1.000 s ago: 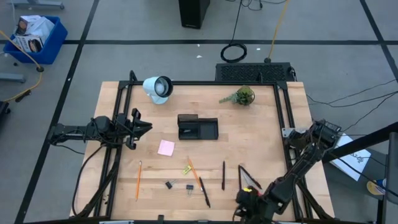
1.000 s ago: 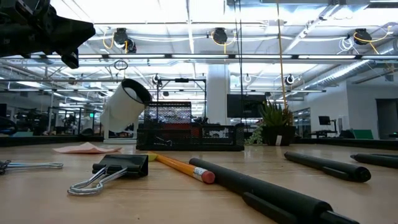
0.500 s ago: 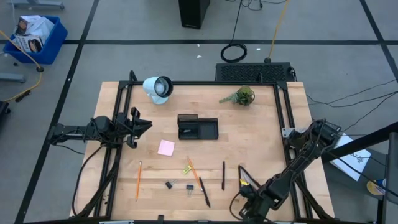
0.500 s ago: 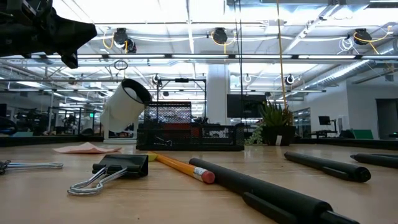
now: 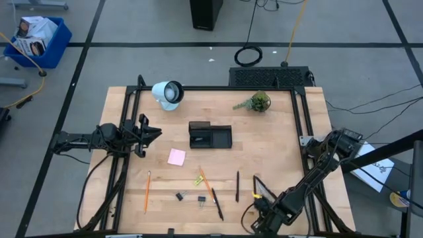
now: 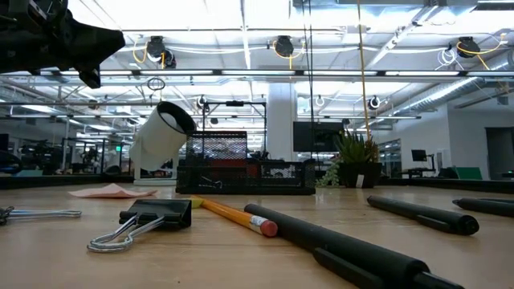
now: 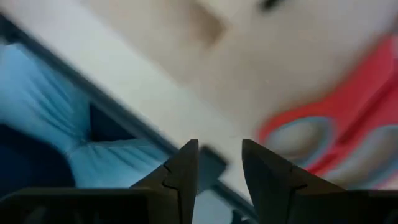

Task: Pick and place office supplies into organizer
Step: Put the red scissors into the black desk organizer

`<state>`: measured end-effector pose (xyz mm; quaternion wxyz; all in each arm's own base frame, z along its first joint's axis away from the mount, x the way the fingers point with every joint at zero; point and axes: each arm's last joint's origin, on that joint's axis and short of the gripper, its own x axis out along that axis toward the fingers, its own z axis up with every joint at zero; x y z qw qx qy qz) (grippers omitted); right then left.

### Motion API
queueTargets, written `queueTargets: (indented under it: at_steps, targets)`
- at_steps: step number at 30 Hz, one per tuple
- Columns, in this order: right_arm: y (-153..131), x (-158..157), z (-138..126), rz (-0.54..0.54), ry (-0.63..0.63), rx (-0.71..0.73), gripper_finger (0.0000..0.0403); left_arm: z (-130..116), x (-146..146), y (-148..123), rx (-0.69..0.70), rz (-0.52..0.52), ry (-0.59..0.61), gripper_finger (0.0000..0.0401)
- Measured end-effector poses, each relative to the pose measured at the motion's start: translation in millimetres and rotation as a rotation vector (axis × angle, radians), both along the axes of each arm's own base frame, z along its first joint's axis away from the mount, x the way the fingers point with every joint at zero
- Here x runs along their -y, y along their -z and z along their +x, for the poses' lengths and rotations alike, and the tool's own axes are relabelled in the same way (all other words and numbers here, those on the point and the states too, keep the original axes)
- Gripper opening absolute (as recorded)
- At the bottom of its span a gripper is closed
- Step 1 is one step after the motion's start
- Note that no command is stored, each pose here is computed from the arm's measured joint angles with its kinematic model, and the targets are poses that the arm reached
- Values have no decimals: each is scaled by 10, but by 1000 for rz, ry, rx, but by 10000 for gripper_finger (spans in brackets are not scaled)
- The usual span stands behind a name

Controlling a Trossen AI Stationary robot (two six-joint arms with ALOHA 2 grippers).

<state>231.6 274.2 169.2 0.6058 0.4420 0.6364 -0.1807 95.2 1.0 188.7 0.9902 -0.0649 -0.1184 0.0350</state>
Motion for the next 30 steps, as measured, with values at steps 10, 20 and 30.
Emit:
queueTargets:
  at_steps: [10, 20, 30]
  targets:
    - [-179, -138, 73, -240, -81, -118, 114, 0, 0, 0, 1, -17, 4, 63]
    - [-75, -150, 40, -287, -75, -86, 114, 0, 1, 1, 1, -18, 6, 63]
    - [144, -152, -33, -232, -57, -94, 114, 0, 1, 1, 1, -21, 8, 63]
